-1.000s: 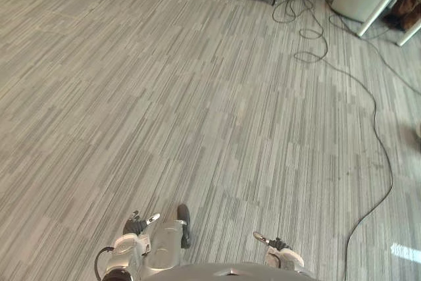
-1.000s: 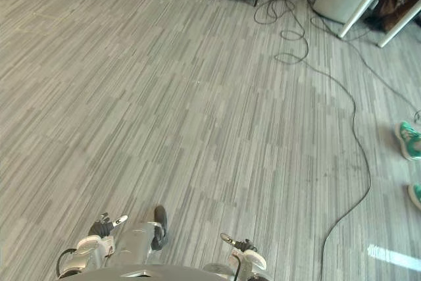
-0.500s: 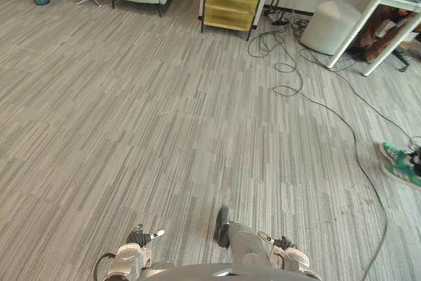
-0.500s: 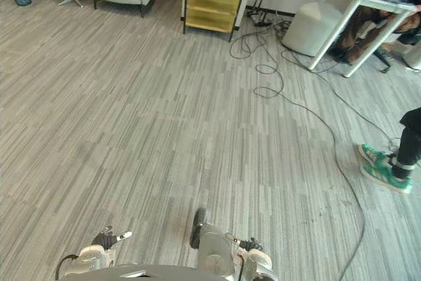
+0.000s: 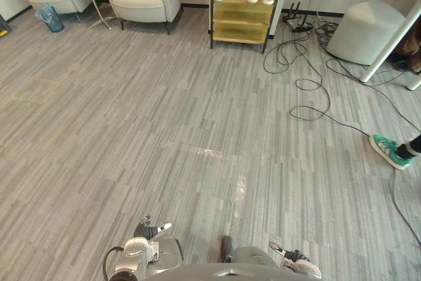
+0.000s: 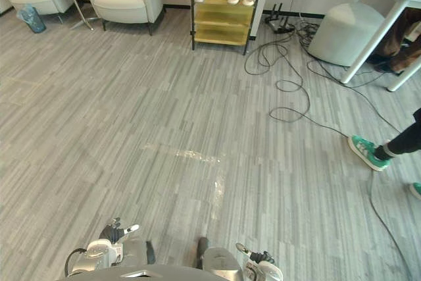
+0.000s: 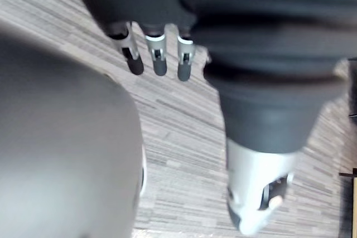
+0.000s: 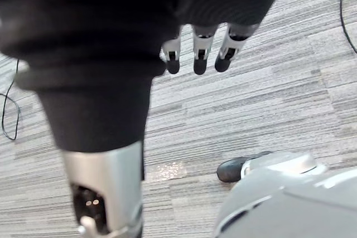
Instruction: Pick up cushions and gather them together orderly.
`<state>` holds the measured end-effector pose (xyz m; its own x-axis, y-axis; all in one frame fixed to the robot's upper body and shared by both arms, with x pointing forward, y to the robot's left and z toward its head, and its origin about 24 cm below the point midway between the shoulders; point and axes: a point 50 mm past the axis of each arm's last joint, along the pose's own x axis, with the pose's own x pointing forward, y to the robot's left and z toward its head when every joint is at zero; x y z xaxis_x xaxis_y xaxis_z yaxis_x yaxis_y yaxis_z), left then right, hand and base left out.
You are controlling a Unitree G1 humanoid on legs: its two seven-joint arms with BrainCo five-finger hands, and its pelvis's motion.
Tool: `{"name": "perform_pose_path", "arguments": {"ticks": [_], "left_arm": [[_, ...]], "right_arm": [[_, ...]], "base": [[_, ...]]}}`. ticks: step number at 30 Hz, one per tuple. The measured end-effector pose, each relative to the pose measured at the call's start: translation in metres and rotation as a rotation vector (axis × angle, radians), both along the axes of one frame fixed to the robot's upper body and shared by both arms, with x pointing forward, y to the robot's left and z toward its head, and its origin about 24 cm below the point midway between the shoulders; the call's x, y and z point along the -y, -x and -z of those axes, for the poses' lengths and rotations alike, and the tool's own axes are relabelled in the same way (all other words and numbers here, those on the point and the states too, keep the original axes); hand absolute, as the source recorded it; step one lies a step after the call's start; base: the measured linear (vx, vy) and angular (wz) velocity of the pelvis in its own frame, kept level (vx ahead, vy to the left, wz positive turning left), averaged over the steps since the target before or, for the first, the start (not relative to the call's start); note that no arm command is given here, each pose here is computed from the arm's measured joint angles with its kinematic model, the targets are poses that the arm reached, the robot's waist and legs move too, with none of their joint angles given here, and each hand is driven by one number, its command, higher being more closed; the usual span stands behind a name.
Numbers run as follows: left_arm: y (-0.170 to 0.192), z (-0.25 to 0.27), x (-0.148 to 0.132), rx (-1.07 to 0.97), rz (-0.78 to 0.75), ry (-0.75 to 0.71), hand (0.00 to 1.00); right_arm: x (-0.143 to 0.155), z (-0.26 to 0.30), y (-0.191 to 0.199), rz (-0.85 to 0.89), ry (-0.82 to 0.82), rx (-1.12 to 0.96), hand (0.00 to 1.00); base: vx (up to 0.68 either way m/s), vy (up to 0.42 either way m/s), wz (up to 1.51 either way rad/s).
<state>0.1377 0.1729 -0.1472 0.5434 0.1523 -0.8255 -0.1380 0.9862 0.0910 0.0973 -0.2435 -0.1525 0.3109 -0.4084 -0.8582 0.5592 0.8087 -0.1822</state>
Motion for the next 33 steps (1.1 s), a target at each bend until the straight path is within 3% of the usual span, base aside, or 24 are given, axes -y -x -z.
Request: {"name": "perform_pose_path", "arguments": {"ticks": [5, 9, 17, 24, 33], "left_arm": [[-0.003, -0.002, 0.006, 0.019, -0.003, 0.011, 0.0], [-0.007, -0.004, -0.007, 0.027, 0.005, -0.025, 0.0], [0.007, 0.004, -0.018, -0.06, 0.035, -0.067, 0.0], [0.014, 0.005, -0.027, -0.089, 0.032, -0.09, 0.0], [0.025, 0.012, -0.011, -0.125, 0.011, -0.033, 0.0]], "right_arm": [[-0.001, 0.0, -0.002, 0.003, -0.003, 0.008, 0.0], [-0.023, 0.003, -0.01, -0.028, -0.054, 0.021, 0.0], [-0.024, 0.002, -0.014, -0.067, -0.048, 0.027, 0.0], [-0.027, 0.005, -0.009, -0.062, -0.064, -0.006, 0.0], [-0.015, 0.006, 0.003, -0.049, -0.046, -0.047, 0.0]], "base": [[0.45, 0.172, -0.31], [0.48, 0.232, -0.18], [0.42, 0.201, -0.24], [0.23, -0.057, 0.38], [0.12, -0.087, 0.05]]}}
